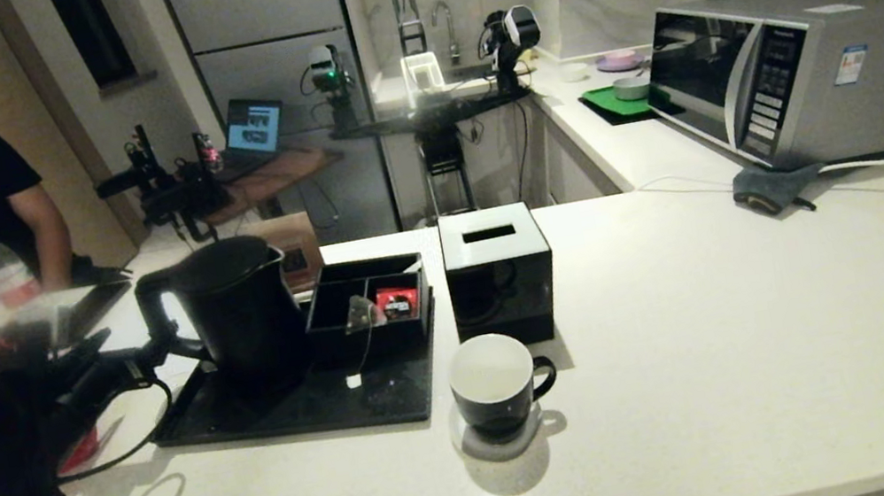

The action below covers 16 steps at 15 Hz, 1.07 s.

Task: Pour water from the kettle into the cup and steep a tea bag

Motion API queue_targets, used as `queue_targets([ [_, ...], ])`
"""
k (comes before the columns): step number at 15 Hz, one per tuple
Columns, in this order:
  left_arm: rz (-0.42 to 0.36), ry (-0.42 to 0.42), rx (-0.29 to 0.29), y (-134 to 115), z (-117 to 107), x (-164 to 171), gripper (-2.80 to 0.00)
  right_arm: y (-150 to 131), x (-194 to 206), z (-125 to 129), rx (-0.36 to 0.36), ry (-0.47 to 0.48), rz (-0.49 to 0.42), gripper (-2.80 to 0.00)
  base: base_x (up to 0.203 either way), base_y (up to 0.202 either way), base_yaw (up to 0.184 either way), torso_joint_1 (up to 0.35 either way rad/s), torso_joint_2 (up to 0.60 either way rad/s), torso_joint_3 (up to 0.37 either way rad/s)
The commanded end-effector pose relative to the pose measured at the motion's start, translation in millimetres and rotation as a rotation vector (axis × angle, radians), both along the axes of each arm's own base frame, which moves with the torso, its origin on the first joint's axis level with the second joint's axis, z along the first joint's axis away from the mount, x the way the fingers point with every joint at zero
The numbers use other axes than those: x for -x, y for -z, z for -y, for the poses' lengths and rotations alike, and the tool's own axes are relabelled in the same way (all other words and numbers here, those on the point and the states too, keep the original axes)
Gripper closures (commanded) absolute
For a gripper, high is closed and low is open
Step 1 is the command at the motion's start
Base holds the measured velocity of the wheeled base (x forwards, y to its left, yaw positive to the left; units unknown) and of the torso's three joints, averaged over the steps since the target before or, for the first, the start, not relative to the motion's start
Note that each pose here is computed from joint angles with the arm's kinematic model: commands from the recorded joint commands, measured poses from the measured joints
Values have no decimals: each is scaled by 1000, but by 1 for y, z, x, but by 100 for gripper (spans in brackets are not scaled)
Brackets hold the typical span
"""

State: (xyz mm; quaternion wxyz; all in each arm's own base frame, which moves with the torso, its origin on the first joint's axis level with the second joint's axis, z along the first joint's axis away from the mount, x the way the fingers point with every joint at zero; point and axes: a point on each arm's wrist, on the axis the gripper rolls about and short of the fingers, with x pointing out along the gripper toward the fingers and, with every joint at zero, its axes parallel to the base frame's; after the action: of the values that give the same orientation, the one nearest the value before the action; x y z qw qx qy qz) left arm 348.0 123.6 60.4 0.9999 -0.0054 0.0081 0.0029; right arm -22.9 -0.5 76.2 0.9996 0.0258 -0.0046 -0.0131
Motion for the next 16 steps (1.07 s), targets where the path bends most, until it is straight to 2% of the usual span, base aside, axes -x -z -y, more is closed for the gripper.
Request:
queue_targets([
  [1, 57, 4, -9, -4, -2, -6, -280, 0, 0, 0, -1, 1, 0, 0, 0, 0, 0, 0, 0, 0],
  [4, 54, 20, 7, -2, 2, -8, -280, 0, 0, 0, -1, 0, -1, 0, 0, 0, 0, 0, 0, 0],
  [11, 62, 83, 3, -6, 19, -13, -280, 0, 0, 0, -1, 1, 0, 0, 0, 0, 0, 0, 0, 0],
  [16, 60, 91, 2, -3, 21, -15, -280, 0, 0, 0, -1, 1, 1, 0, 0, 0, 0, 0, 0, 0],
])
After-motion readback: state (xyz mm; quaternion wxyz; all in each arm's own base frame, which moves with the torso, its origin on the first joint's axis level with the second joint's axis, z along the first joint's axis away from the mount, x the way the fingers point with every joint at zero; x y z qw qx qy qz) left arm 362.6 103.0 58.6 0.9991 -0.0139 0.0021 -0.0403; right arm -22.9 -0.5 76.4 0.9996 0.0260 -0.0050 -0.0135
